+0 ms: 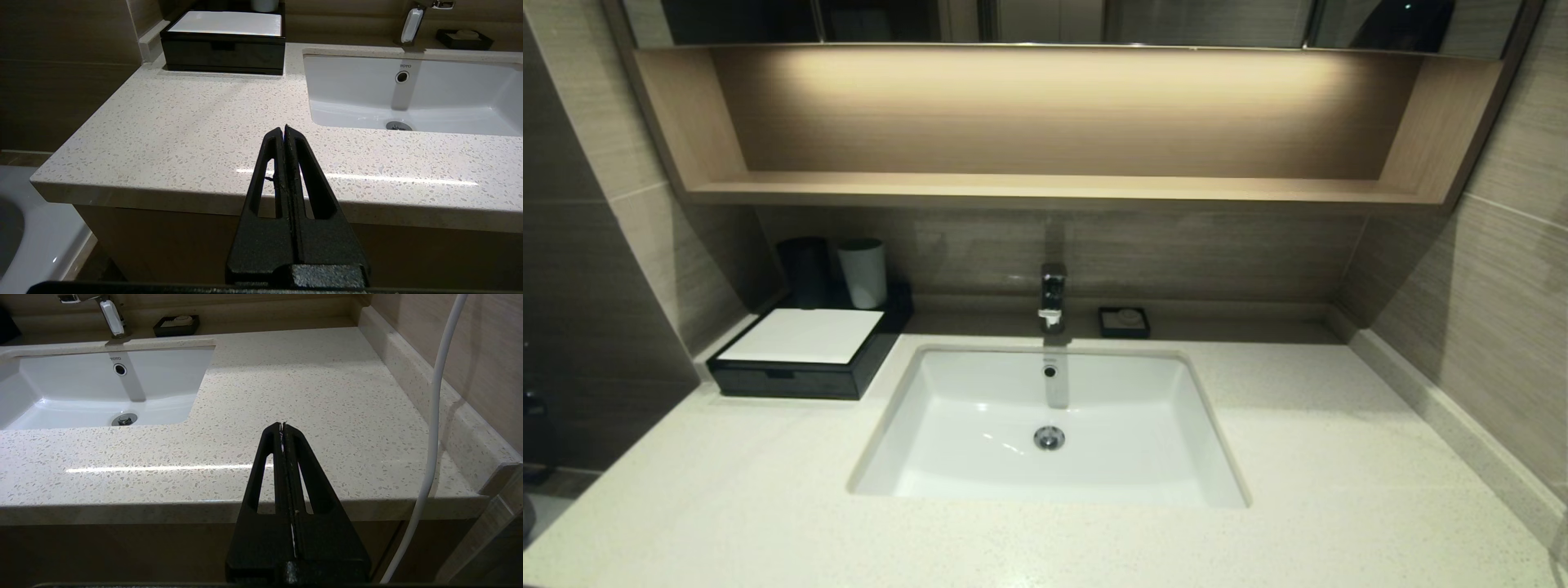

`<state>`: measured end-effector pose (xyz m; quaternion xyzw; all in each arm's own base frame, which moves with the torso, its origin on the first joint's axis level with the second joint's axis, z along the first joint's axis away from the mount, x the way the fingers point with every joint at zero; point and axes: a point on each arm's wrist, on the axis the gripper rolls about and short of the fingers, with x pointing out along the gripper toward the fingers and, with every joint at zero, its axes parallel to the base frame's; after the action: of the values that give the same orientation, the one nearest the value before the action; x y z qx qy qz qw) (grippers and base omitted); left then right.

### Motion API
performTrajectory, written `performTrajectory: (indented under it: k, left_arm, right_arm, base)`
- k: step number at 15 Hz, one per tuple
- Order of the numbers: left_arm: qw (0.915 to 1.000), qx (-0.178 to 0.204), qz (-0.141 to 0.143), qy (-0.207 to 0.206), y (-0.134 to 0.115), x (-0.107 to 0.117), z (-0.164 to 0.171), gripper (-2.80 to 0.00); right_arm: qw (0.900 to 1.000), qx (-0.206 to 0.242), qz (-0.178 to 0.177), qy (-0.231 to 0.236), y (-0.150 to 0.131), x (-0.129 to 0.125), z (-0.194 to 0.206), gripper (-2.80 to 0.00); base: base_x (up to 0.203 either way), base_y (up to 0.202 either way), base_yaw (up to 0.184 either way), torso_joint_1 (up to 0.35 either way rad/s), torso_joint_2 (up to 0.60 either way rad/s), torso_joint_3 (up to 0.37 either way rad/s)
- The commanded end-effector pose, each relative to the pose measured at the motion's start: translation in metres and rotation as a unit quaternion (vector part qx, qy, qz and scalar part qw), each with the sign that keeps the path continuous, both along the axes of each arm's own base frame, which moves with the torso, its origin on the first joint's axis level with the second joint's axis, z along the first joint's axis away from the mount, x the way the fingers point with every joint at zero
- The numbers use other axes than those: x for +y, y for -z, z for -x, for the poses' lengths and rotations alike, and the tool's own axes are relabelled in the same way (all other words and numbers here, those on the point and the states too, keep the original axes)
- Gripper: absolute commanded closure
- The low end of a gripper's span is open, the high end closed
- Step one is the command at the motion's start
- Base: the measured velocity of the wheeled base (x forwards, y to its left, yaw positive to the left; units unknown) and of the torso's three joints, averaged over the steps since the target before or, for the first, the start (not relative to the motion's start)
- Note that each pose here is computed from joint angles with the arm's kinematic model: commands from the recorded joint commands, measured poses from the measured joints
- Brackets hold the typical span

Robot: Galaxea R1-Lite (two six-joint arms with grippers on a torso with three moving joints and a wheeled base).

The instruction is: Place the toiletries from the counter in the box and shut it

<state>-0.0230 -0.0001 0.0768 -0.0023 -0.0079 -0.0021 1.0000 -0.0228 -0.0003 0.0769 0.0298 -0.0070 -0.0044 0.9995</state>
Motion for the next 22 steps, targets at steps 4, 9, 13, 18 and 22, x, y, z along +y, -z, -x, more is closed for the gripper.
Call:
performTrajectory:
  k: [4, 9, 13, 18, 22]
  left_arm:
    - [1.0000, 0.000, 0.001, 0.000, -0.0001, 0.0000, -0.0001, 0.00]
    - [1.0000, 0.000, 0.001, 0.000, -0.0001, 0.0000, -0.0001, 0.00]
    - [1.0000, 0.000, 0.001, 0.000, -0.0001, 0.0000, -0.0001, 0.00]
    - [1.0000, 0.000, 0.001, 0.000, -0.0001, 0.0000, -0.0001, 0.00]
    - [1.0000, 0.000, 0.001, 0.000, -0.0001, 0.0000, -0.0001, 0.00]
  right_arm:
    - [1.000, -0.001, 0.000, 0.002, -0.0002, -0.0001, 0.0000, 0.00]
    - [1.000, 0.000, 0.000, 0.001, -0.0002, 0.0000, -0.0001, 0.00]
    - [1.000, 0.000, 0.000, 0.001, -0.0002, 0.0000, -0.0001, 0.00]
    - [1.000, 0.000, 0.000, 0.002, -0.0002, 0.0000, -0.0001, 0.00]
    - [1.000, -0.001, 0.000, 0.001, -0.0002, 0.0000, 0.0000, 0.00]
  base:
    - [0.000, 0.000, 0.000, 0.000, 0.00, 0.000]
    - [0.000, 0.000, 0.000, 0.000, 0.00, 0.000]
    - [0.000, 0.000, 0.000, 0.000, 0.00, 0.000]
    - [0.000, 0.000, 0.000, 0.000, 0.00, 0.000]
    - [0.000, 0.000, 0.000, 0.000, 0.00, 0.000]
